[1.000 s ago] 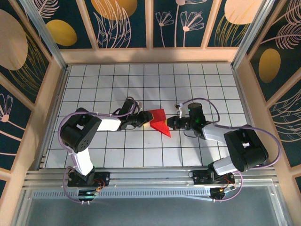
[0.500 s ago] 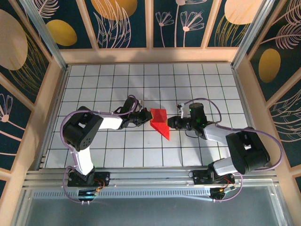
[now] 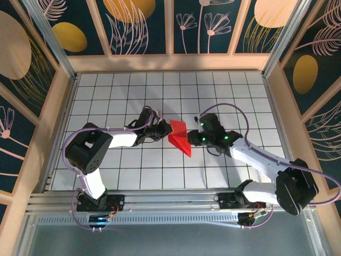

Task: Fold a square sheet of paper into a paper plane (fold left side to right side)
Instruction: Fourth fold the wing at the center of the table.

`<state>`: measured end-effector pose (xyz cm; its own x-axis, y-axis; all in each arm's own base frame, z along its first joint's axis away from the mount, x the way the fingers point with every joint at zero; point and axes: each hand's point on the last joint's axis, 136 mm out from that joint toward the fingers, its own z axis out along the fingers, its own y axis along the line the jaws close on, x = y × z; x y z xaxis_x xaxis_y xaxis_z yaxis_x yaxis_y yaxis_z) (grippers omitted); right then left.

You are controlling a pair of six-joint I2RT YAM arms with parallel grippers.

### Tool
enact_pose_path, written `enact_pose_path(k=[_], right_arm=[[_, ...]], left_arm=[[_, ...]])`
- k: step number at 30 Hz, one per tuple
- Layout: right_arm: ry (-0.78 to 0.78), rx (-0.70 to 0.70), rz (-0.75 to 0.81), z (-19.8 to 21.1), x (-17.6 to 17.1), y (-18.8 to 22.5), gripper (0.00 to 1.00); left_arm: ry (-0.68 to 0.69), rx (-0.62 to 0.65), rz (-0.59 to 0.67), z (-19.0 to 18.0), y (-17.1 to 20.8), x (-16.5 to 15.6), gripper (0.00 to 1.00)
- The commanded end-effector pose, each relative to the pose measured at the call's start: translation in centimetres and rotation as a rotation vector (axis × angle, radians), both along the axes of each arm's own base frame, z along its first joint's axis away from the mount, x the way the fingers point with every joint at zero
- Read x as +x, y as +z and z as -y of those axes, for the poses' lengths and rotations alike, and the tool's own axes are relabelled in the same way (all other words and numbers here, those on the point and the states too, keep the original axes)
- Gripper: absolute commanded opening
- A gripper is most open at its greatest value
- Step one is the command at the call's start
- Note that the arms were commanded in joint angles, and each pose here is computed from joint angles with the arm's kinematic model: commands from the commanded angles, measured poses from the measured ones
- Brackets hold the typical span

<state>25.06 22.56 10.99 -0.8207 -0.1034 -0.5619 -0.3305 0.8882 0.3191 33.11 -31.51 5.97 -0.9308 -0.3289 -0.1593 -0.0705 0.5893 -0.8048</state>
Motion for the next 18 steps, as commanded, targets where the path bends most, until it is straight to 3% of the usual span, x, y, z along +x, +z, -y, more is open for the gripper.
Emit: enact_pose_path(k=[1, 8, 18], right_arm=[[-0.117, -0.203, -0.067, 1.7, -1.5, -2.7, 0.35], [-0.072, -0.365, -0.060, -1.5, -2.9, -5.4, 0.42], [-0.090, -0.464, -0.022, -2.4, -2.2, -7.3, 0.39]], left_arm=[[0.014, -0.006, -0.003, 0.4, 1.2, 0.1, 0.00], [0.016, 0.004, -0.010, 0.6, 1.3, -0.3, 0.00], [0.013, 0.014, -0.019, 0.7, 1.0, -0.5, 0.00]])
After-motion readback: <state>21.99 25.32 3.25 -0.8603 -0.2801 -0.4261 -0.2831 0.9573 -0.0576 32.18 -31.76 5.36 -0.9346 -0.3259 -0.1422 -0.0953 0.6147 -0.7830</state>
